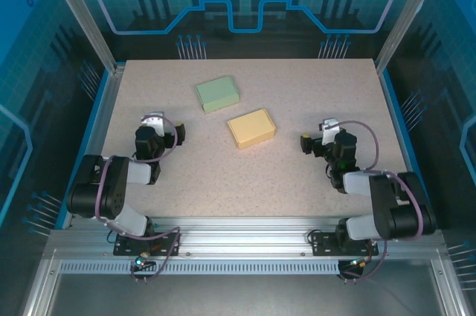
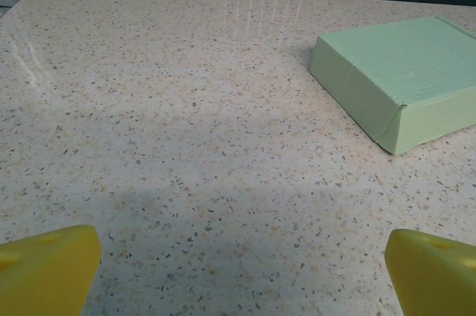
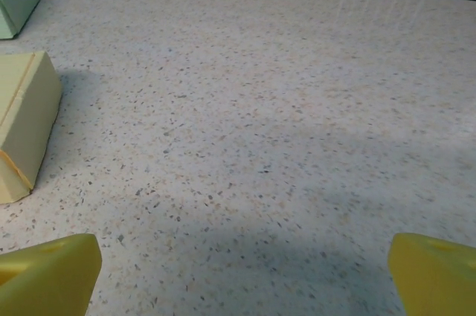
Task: Fold the paper box
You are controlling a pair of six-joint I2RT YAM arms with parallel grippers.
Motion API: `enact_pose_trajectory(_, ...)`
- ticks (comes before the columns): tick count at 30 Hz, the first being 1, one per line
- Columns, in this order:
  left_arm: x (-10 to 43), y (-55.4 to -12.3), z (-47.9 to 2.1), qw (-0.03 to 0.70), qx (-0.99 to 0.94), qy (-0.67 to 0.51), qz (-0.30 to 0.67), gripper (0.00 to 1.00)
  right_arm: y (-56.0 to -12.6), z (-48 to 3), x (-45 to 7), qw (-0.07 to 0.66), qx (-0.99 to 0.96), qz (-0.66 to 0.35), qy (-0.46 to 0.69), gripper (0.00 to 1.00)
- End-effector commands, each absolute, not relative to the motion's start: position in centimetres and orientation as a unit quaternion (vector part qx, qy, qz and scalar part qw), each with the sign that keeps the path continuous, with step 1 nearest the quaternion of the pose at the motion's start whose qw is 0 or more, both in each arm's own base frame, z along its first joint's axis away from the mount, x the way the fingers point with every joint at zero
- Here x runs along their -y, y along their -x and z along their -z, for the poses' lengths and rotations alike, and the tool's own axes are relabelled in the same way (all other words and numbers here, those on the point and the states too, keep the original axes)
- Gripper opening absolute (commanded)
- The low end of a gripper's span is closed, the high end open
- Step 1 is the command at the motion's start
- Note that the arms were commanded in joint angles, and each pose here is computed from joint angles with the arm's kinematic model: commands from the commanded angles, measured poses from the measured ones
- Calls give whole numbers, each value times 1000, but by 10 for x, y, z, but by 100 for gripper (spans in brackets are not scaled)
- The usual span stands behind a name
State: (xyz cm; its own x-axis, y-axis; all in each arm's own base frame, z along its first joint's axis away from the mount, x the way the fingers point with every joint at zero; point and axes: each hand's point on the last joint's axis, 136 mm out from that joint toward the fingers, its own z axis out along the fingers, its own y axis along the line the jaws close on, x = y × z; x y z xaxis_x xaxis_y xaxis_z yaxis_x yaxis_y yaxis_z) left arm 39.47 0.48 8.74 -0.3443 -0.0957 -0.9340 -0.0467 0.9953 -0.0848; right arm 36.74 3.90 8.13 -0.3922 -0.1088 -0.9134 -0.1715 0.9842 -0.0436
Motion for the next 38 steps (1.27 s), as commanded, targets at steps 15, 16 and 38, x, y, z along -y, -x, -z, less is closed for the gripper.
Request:
enact_pose_trajectory(15, -1, -397, -95, 579, -813, 43, 36, 99, -397, -93, -31, 550, -832, -16, 68, 100)
enact_pose_trajectory(16, -1, -397, -95, 579, -814, 43, 36, 99, -397, -94, -31, 550, -832, -16, 68, 100)
enact_pose_trajectory(38, 9, -398, -95, 575, -816, 18, 53, 99, -397, -93, -31, 550, -832, -16, 68, 100)
